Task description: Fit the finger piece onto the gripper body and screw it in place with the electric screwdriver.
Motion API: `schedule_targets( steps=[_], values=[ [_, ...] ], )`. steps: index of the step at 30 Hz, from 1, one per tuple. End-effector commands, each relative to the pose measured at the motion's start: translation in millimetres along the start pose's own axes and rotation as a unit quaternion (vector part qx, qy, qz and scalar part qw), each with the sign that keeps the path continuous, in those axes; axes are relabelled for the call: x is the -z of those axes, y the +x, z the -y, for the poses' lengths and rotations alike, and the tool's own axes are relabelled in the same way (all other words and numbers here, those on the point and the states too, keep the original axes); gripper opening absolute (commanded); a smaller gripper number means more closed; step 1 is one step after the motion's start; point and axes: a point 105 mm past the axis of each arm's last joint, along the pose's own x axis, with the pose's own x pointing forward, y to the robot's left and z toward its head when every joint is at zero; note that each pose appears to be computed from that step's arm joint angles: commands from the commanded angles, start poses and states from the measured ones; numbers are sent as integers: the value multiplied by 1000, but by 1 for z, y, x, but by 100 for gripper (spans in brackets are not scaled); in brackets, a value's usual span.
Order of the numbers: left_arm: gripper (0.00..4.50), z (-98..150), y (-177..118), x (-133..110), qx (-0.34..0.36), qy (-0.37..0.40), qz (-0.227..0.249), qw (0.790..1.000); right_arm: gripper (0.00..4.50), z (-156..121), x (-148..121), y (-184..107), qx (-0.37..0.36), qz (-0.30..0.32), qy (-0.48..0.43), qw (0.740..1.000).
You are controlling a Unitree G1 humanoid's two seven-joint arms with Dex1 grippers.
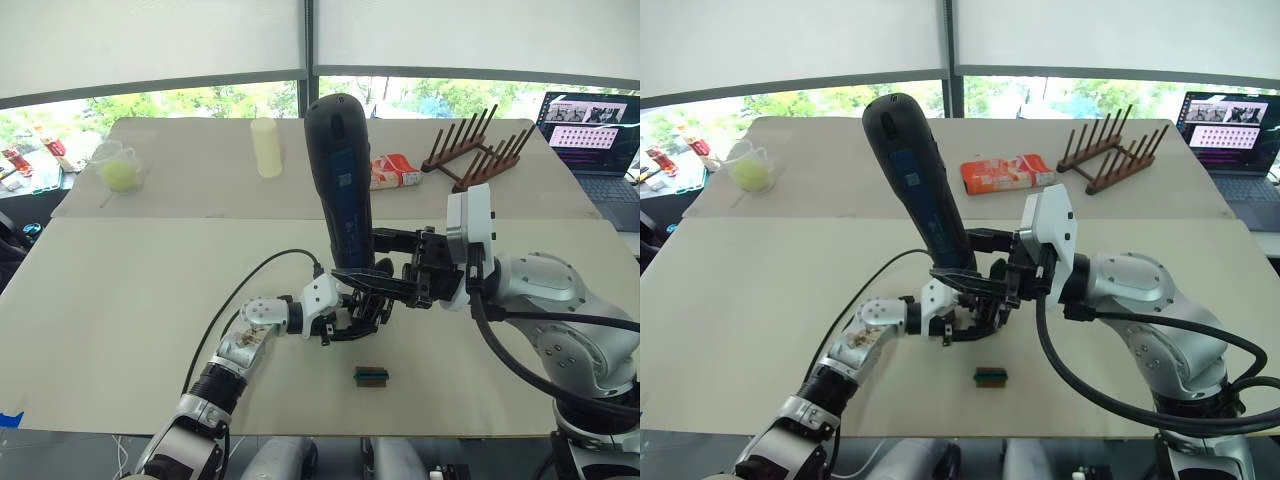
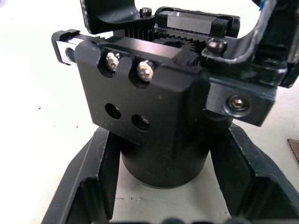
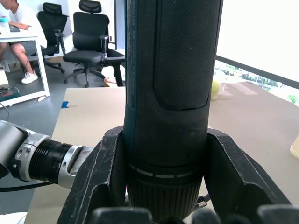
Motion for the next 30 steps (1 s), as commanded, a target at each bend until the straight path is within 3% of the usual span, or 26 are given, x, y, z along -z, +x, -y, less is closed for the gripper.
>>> schedule_targets(
  steps=[1,30],
  values=[
    [229,2,2,-10,6,17,17,1000,192,-7,-20,0,-12,34,-43,998],
    [229,2,2,-10,5,17,17,1000,192,-8,-22,1,-17,38,-55,998]
  ],
)
